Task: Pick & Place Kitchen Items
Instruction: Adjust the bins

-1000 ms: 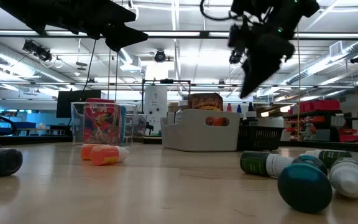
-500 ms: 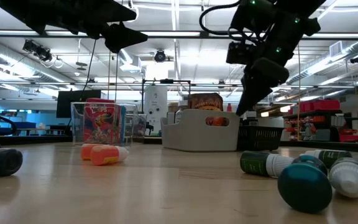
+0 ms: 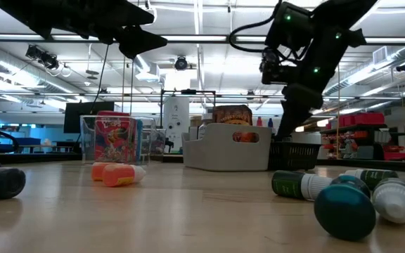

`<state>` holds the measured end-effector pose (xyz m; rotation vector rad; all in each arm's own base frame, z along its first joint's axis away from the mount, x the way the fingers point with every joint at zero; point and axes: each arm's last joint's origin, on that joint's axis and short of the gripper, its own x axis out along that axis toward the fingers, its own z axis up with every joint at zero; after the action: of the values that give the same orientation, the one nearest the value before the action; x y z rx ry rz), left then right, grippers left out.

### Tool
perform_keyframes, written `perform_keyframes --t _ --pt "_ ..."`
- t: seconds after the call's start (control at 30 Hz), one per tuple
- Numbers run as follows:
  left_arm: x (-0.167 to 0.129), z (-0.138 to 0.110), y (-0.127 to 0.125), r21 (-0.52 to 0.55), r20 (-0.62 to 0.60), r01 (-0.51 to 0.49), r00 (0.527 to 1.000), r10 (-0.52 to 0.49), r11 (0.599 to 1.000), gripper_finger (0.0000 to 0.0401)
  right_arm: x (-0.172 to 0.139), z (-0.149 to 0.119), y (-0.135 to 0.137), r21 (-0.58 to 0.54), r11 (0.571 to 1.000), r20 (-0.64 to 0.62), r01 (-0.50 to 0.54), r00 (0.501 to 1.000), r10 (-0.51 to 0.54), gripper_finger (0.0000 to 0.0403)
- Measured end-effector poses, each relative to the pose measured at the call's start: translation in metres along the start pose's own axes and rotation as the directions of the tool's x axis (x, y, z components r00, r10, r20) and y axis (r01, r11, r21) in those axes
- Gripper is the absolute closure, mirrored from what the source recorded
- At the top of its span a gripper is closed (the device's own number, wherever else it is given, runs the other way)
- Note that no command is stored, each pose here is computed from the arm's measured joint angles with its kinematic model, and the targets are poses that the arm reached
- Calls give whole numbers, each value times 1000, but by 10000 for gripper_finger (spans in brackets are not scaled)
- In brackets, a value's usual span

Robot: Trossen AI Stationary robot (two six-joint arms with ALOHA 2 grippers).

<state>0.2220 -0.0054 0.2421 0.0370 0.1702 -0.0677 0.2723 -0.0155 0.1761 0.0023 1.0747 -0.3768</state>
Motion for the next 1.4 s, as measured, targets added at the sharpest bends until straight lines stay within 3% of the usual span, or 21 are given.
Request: perform_keyframes --t 0.4,0.73,0.93,1.07,1.17,1.4 --pt "0 0 0 6 1 0 1000 0 1000 46 3 14 -7 -35 999 131 5 991 0 401" --pt "0 0 0 2 2 0 1000 0 1000 46 15 36 -5 -66 997 327 -29 944 49 401" --pt "0 0 0 2 3 0 1000 0 1000 46 19 39 -5 -121 993 342 -14 938 55 401" --pt "0 0 0 2 3 0 1000 0 1000 46 -1 49 -4 -150 989 335 -4 941 54 399" --pt "0 0 0 2 3 0 1000 0 1000 46 -12 48 -6 -152 988 241 -15 969 52 399" --pt "0 0 0 2 1 0 1000 0 1000 46 3 22 -3 -72 993 57 -97 993 101 399"
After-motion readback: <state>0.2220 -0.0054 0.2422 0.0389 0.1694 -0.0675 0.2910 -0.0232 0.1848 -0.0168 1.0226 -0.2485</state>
